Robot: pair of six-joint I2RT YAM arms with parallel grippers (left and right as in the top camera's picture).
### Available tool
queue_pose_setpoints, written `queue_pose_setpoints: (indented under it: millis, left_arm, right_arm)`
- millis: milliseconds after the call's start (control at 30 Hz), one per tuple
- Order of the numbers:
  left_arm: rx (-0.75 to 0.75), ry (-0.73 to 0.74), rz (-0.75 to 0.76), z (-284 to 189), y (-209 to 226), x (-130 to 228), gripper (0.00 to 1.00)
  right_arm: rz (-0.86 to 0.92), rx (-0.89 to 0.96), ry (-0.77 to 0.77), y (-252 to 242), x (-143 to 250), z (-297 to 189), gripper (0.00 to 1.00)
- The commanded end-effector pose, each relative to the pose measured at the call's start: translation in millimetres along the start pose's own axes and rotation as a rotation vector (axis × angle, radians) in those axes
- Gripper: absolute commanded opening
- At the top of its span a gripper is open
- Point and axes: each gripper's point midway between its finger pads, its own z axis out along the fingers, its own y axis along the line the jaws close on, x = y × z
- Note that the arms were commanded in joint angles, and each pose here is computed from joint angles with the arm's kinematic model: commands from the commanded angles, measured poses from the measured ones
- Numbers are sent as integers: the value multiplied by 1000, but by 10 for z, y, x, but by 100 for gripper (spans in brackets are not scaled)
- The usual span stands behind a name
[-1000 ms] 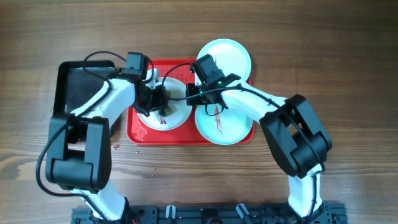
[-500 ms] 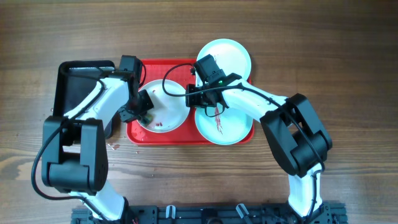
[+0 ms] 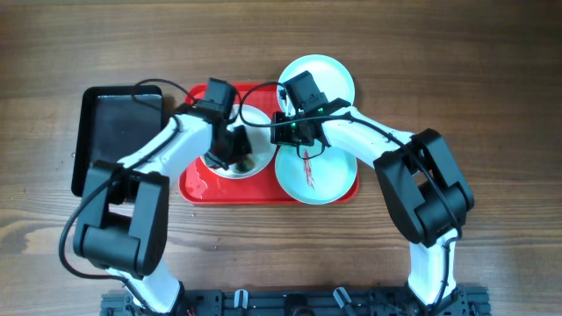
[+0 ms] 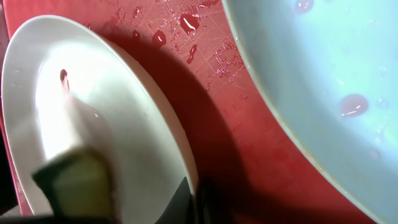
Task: Clean dirty plates on tray and stack at the side
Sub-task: 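Scrub the white plate with the sponge while right gripper holds it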
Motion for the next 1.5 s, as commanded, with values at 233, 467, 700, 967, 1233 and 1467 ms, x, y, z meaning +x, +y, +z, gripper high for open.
queue_pose_setpoints:
  millis: [233,467,700,967,1233,1467]
  left_arm:
    - [-53,-139,-109,57,202,-347,4]
    - [14,-264,-24,8,78,-692,4]
    - [137,-172,-9,22,-146,-554,4]
    - [314,-80,26,-118,-495,-455,4]
    - [184,-194,-325,-171,99,-859,4]
    - [167,-152,-506,-228,503,-875,4]
  right_arm:
    - [38,36,42,-127,129,146,4]
    - [37,38,46,-121,149,151,4]
    - [3,30,51,-28,204,185,4]
    - [0,30,52,-27,208,185,4]
    - [-7,29,53,-27,209,185,4]
    - [-8,29,53,-27,209,185,4]
